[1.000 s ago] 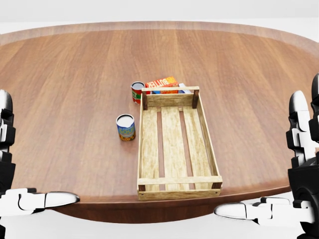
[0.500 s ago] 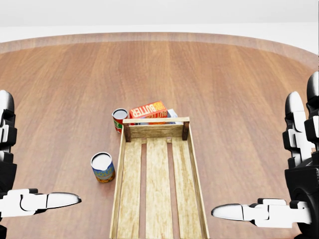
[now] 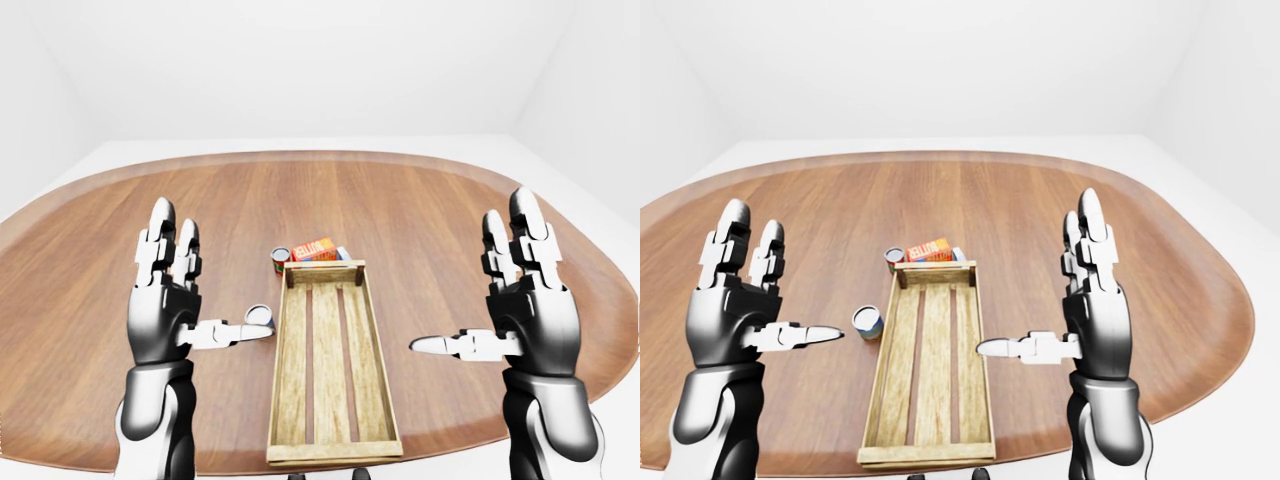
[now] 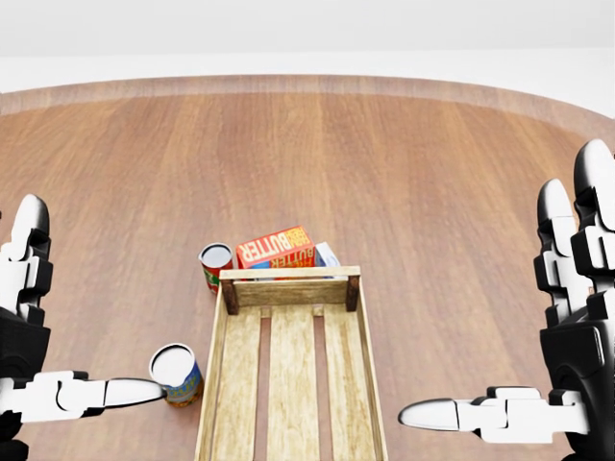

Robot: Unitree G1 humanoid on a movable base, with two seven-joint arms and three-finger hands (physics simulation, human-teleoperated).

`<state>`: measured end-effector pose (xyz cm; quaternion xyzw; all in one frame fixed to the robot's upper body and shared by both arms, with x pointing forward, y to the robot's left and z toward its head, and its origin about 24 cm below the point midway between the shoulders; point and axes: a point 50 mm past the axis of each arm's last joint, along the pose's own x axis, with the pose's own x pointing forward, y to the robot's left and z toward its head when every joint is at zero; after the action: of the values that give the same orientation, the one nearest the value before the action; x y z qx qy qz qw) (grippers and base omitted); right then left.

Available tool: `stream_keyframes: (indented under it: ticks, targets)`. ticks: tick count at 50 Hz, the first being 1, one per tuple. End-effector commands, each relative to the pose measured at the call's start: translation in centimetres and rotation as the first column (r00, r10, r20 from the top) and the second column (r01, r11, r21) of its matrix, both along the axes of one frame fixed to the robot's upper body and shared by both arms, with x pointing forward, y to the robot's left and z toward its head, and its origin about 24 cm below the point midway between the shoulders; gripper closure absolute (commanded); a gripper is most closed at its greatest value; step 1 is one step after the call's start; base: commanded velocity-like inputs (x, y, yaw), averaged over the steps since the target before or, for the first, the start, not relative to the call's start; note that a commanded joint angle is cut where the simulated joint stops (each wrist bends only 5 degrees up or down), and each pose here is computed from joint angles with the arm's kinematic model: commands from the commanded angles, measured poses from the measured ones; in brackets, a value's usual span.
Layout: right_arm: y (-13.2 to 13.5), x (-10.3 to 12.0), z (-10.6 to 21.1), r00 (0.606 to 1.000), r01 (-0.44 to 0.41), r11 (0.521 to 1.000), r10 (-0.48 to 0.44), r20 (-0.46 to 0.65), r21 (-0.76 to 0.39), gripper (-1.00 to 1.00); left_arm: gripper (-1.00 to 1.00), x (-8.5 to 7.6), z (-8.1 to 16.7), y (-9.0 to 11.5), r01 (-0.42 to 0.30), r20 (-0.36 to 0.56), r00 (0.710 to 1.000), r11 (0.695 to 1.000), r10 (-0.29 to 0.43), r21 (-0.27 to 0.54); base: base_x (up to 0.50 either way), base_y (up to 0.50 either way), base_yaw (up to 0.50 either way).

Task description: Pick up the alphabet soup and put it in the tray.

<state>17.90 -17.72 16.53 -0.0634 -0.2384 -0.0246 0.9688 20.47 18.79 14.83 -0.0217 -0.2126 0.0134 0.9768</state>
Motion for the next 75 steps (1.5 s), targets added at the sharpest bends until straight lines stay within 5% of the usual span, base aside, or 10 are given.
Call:
stream_keyframes:
  ticks: [1, 15, 31, 42, 50, 56, 59, 62, 70, 75]
  targets:
    - [0.2, 0.0, -0.1, 1.0, -0.008, 1.0, 0.008, -0.005, -0.013, -1.0, -1.0, 0.1, -0.7, 0.0, 0.003, -0.031, 1.0, 1.0, -0.003, -0.003, 0.5, 0.0, 0.0]
    - [0.3, 0.0, -0.1, 1.0, -0.013, 1.0, 0.013, -0.008, -0.007, -1.0, -1.0, -0.4, 1.6, 0.1, -0.01, 0.076, 0.997, 1.0, 0.01, 0.004, 0.5, 0.01, 0.0]
    - [-0.1, -0.3, 0.3, 1.0, -0.005, 1.0, 0.004, 0.016, 0.011, -1.0, -1.0, -0.2, 0.3, 0.1, -0.001, 0.01, 1.0, 0.999, 0.001, 0.039, 0.21, 0.01, 0.0]
    - [0.0, -0.6, 0.6, 1.0, -0.005, 1.0, 0.005, 0.027, 0.005, -1.0, -1.0, 0.9, -2.5, 1.0, -0.026, -0.169, 0.98, 0.918, 0.101, 0.396, 0.0, 0.0, 0.0]
    - [-0.1, -0.6, 0.6, 1.0, -0.002, 1.0, 0.002, 0.029, 0.006, -1.0, -1.0, 2.2, -7.1, 2.0, -0.028, -0.302, 0.915, 0.789, 0.268, 0.614, 0.0, 0.0, 0.0]
    - [-0.1, -0.5, 0.7, 0.999, -0.001, 1.0, 0.001, 0.033, 0.007, -1.0, -1.0, 4.1, -5.9, 2.6, -0.048, -0.253, 0.895, 0.642, 0.368, 0.765, 0.0, 0.0, 0.0]
    - [0.0, -0.6, 0.8, 0.999, -0.001, 1.0, 0.0, 0.039, 0.008, -1.0, -1.0, 4.9, -7.3, 3.0, -0.001, -0.254, 0.865, 0.507, 0.433, 0.862, 0.0, 0.0, 0.0]
    - [0.1, -0.6, 0.7, 0.999, -0.003, 1.0, 0.003, 0.036, 0.008, -1.0, -1.0, 5.5, -7.2, 3.0, 0.004, -0.247, 0.862, 0.481, 0.443, 0.877, 0.0, 0.0, 0.0]
    - [0.2, -0.6, 0.8, 0.999, -0.006, 1.0, 0.005, 0.041, 0.011, -1.0, -1.0, 8.1, -8.5, 3.2, 0.07, -0.219, 0.841, 0.303, 0.494, 0.951, 0.0, 0.0, 0.0]
    - [0.3, -0.7, 0.9, 0.999, -0.008, 1.0, 0.008, 0.045, 0.01, -1.0, -1.0, 9.2, -9.9, 2.6, 0.118, -0.232, 0.843, 0.253, 0.485, 0.96, 0.0, 0.0, 0.0]
